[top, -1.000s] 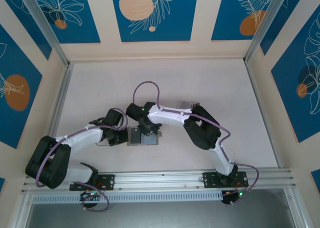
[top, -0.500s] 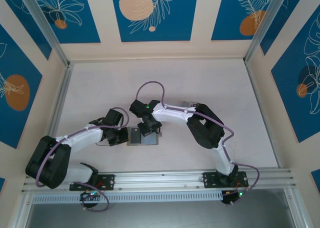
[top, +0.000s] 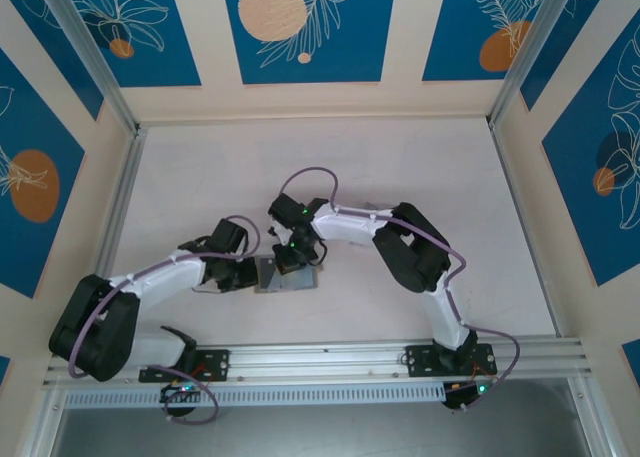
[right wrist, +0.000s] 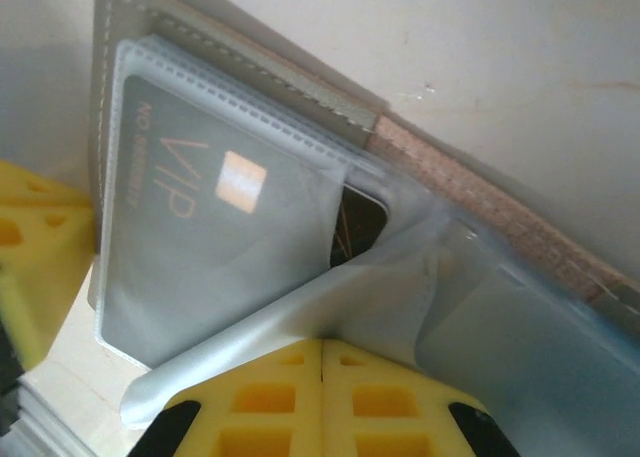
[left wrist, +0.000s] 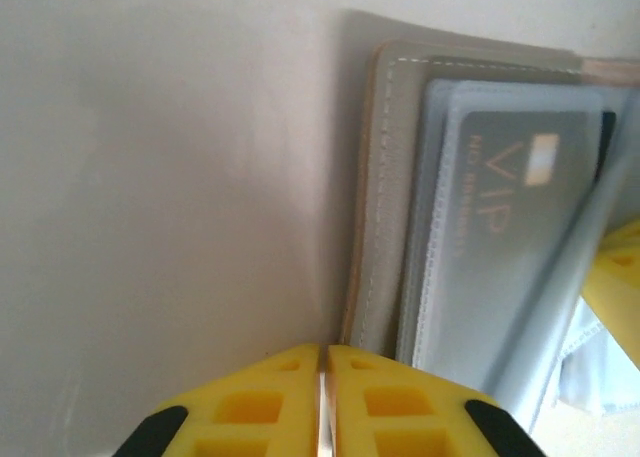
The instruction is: Put the credit cards into the card holder
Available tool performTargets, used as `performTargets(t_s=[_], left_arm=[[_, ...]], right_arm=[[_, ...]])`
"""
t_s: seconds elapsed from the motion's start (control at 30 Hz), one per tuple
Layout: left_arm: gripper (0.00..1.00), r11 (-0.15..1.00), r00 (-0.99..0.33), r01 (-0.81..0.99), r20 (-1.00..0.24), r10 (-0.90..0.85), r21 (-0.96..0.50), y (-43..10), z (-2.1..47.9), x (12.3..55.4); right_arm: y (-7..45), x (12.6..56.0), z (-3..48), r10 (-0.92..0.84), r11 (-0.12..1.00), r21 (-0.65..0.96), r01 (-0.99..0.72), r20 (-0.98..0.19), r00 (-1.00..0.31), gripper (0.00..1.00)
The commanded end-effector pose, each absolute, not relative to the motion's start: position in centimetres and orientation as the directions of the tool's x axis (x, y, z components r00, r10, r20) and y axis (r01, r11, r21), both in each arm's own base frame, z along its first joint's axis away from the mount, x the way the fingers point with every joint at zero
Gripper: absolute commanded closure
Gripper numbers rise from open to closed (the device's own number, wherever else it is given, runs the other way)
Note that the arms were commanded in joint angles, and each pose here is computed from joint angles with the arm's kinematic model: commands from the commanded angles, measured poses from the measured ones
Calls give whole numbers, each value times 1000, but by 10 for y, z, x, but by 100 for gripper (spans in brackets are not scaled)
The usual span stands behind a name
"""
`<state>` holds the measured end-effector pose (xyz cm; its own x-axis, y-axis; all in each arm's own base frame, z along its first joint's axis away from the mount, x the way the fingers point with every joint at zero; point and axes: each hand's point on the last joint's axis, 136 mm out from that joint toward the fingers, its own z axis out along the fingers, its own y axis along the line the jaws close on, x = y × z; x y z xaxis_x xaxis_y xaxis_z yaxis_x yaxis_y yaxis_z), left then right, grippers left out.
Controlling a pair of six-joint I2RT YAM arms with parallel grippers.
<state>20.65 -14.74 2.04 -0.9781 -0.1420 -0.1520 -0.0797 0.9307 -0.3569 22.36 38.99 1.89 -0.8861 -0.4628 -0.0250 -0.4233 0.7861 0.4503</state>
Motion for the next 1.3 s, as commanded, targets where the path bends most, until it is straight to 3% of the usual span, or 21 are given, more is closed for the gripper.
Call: performTargets(t_s=[0.0,0.17,0.43,0.9,1.27], left_arm=[[85,898,-968,51,-245,-64,-437,-172,54,212],[73,908,-931,165,-365,14,-386,-175,84,205],[60,892,-887,337,-418,195,-300,-201,87,192],[60,908,-850,402,-417,323,-118,-202,47,200],[69,922,-855,386,-379,354,-9,-193,22,199]], right_arm=[[389,211,-5,-431,804,492,-334,94,-898,91],[383,215,-9,-387,819,510,-263,153,-909,87],[383,215,-7,-383,808,541,-232,184,-905,83],[381,218,-6,-365,792,587,-168,233,-901,80],[382,222,-1,-362,783,604,-152,243,-900,79]])
